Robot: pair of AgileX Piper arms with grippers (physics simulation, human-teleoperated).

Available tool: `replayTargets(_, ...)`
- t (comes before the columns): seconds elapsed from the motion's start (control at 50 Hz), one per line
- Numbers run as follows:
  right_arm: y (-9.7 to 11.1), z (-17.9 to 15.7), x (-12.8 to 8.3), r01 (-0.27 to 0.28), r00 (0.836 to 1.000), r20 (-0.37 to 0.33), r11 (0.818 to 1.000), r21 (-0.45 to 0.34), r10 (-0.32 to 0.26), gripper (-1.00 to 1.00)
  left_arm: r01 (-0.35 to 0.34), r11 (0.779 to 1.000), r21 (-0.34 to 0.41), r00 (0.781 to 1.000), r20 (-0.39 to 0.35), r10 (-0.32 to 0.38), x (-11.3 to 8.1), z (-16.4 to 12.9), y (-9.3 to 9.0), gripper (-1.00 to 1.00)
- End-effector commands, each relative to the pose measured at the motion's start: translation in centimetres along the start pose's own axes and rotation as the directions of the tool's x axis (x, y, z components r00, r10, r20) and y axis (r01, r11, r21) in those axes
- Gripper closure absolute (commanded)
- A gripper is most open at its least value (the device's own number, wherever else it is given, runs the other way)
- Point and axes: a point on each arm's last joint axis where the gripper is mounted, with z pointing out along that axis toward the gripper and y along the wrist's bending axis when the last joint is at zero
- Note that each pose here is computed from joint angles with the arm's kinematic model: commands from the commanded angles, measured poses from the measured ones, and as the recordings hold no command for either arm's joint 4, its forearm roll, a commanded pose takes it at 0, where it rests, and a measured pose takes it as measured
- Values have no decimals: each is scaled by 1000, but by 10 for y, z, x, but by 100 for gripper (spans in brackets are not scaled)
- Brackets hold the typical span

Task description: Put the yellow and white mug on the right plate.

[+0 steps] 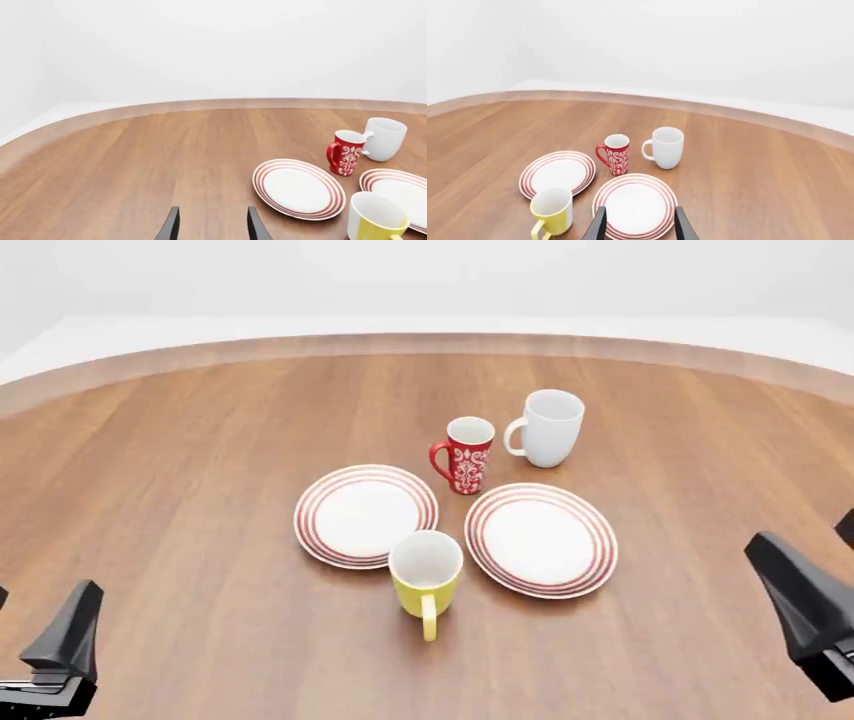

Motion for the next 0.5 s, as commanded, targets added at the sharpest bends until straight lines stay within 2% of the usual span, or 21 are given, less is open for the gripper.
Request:
replayTargets(0.02, 8, 10, -26, 3, 999, -43, 993, -115, -8, -100, 0, 1000, 0, 1000, 0, 0, 0, 0, 0, -100)
replayTargets(0.08, 10, 16, -33, 21, 998, -50, 991, -135, -28, -100, 0, 1000, 0, 1000, 0, 0, 0, 0, 0, -100)
replayTargets(0.1, 12, 25, -33, 11, 996, -91, 989, -149, -24, -100, 0, 1000, 0, 1000, 0, 0, 0, 0, 0, -100)
replayTargets(0.24, 17, 24, -55, 58, 997, -42, 977, -207, -68, -100, 0, 1000, 0, 1000, 0, 0, 0, 0, 0, -100)
replayTargets(0.3, 18, 27, -59, 55, 997, -49, 976, -212, -67, -100, 0, 1000, 0, 1000, 0, 0, 0, 0, 0, -100)
replayTargets(0.32, 20, 30, -60, 75, 995, -49, 971, -228, -88, -100, 0, 1000, 0, 1000, 0, 0, 0, 0, 0, -100)
replayTargets(0.4, 22, 47, -60, 32, 990, -131, 977, -210, -60, -100, 0, 1000, 0, 1000, 0, 0, 0, 0, 0, -100)
replayTargets(0.44, 22, 47, -62, 29, 990, -129, 976, -214, -57, -100, 0, 1000, 0, 1000, 0, 0, 0, 0, 0, -100)
replayTargets(0.46, 25, 54, -60, 7, 984, -172, 976, -219, -45, -100, 0, 1000, 0, 1000, 0, 0, 0, 0, 0, -100)
replayTargets(0.5, 26, 52, -62, 6, 985, -167, 973, -232, -46, -100, 0, 1000, 0, 1000, 0, 0, 0, 0, 0, -100)
